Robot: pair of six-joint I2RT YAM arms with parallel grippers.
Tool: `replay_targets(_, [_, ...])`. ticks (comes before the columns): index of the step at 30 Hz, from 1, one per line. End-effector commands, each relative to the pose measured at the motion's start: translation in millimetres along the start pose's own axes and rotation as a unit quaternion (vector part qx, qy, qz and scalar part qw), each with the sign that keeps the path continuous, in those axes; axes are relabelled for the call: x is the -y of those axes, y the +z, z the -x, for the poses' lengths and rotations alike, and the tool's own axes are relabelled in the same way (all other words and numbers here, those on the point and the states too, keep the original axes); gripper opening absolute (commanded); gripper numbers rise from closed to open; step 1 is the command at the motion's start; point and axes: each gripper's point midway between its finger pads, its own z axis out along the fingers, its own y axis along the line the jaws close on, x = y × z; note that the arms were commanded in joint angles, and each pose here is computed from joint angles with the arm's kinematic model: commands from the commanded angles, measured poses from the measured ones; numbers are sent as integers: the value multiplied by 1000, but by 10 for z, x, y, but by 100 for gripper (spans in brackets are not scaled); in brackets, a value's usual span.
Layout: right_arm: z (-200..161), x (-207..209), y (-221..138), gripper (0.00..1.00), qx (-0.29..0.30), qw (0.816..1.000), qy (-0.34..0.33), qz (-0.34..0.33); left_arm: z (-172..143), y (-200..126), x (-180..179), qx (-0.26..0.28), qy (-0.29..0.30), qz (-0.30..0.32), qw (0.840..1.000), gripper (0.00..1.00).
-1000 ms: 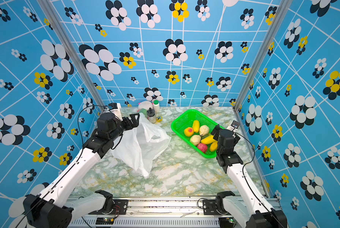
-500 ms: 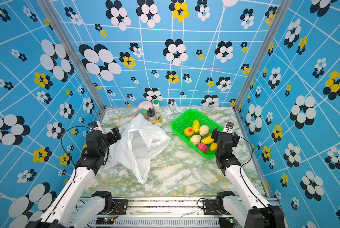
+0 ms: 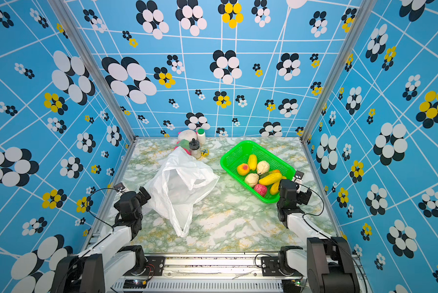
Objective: Untie the knot of the plastic bag and take out the fruit
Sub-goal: Reset both arms
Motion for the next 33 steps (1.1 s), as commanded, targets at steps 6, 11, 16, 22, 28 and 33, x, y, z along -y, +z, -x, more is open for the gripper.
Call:
replay_targets(6, [29, -568, 201, 99, 44, 991, 28, 127, 335, 139, 386, 99, -6, -76, 992, 99])
replay_targets(11, [-114, -936, 226, 99, 21, 979, -22, 202, 236, 237, 955, 67, 103, -142, 982, 99])
replay_targets(16, [-116, -942, 216, 99, 17, 979, -25, 201, 25, 318, 1205, 38, 153, -182, 971, 99])
replay_targets(22, [-110, -941, 217, 99, 18, 979, -26, 201, 54, 349, 1177, 46, 145, -175, 973, 99])
replay_targets(28, [-116, -974, 210, 99, 16, 977, -31, 209, 52, 351, 1182, 46, 146, -176, 972, 99])
replay_targets(33, [-132, -1084, 175, 99, 12, 970, -45, 240, 60, 351, 1184, 47, 145, -176, 973, 99])
